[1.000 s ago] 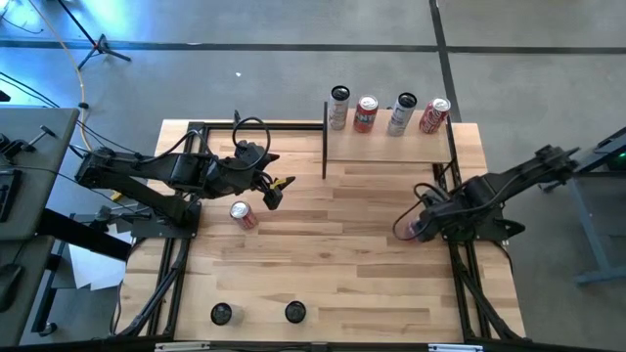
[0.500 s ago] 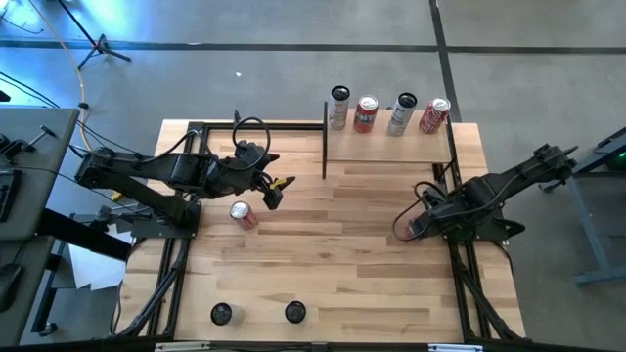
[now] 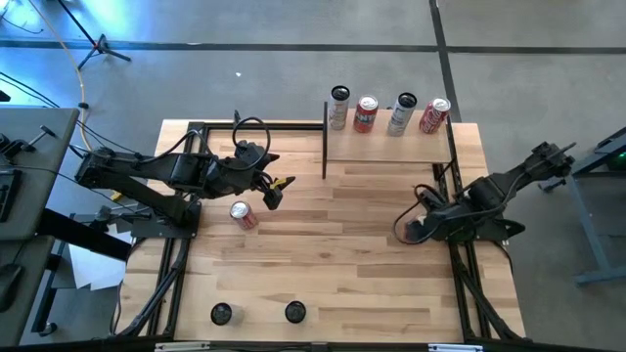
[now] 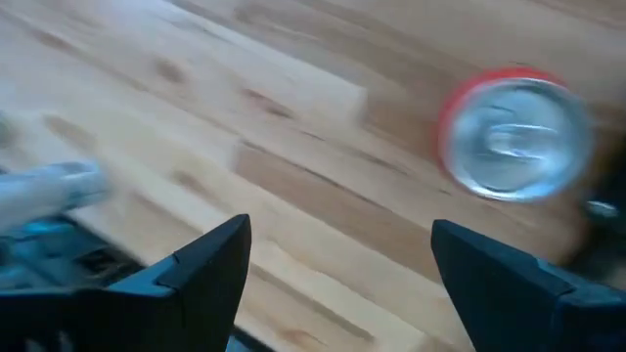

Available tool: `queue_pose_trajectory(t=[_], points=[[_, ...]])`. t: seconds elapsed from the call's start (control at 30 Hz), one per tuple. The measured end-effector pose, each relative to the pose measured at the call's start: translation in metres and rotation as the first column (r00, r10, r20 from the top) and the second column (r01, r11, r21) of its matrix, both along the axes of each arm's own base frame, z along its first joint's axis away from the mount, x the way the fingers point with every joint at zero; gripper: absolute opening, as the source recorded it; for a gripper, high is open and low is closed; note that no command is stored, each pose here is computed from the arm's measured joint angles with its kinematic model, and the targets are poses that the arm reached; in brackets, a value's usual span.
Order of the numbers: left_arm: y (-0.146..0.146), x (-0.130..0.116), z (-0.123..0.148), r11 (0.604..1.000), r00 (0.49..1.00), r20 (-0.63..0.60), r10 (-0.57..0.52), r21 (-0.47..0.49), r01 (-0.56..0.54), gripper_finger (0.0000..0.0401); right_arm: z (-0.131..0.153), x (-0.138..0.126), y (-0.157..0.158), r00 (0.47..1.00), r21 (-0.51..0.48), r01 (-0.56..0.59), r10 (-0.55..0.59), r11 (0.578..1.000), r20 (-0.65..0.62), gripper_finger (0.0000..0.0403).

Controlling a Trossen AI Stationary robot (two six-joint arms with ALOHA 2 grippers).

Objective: Place canned beverage on shelf
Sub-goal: Put the red white soda can on the shelf aligned with the other red white soda can

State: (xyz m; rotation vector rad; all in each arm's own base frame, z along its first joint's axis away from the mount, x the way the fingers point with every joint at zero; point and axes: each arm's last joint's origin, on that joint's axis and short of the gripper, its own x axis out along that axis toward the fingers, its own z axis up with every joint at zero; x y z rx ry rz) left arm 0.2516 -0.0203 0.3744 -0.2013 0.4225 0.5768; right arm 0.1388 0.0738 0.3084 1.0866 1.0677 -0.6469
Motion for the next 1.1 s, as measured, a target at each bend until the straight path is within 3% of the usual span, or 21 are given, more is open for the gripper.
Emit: queue_pose_trajectory(t=[0.2,0.47,0.6,0.7,0.9,1.1], points=[[0.000,0.000,0.000,1.000,1.000,-0.001,0.000,0.000,0.000,0.0337,0.001,0.023,0.013,0.982,-0.083,0.006,0.010,0.997,0.188,0.0304],[0.000,0.000,0.000,1.000,1.000,-0.001,-0.001,0.000,0.001,0.0337,-0.012,0.062,0.033,0.947,-0.199,-0.122,0.174,0.972,0.269,0.0304],[0.000,0.000,0.000,1.000,1.000,0.000,-0.001,0.000,0.001,0.0337,-0.009,0.068,0.036,0.911,-0.255,-0.194,0.271,0.947,0.313,0.0304],[0.000,0.000,0.000,1.000,1.000,0.000,-0.001,0.000,0.001,0.0337,-0.001,0.069,0.037,0.856,-0.309,-0.254,0.362,0.917,0.370,0.0304],[0.000,0.000,0.000,1.000,1.000,-0.001,0.000,0.000,0.000,0.0337,0.018,0.065,0.046,0.690,-0.440,-0.355,0.549,0.825,0.472,0.0304],[0.000,0.000,0.000,1.000,1.000,0.000,0.000,0.000,0.000,0.0337,0.029,0.056,0.052,0.538,-0.537,-0.449,0.696,0.714,0.475,0.0304]])
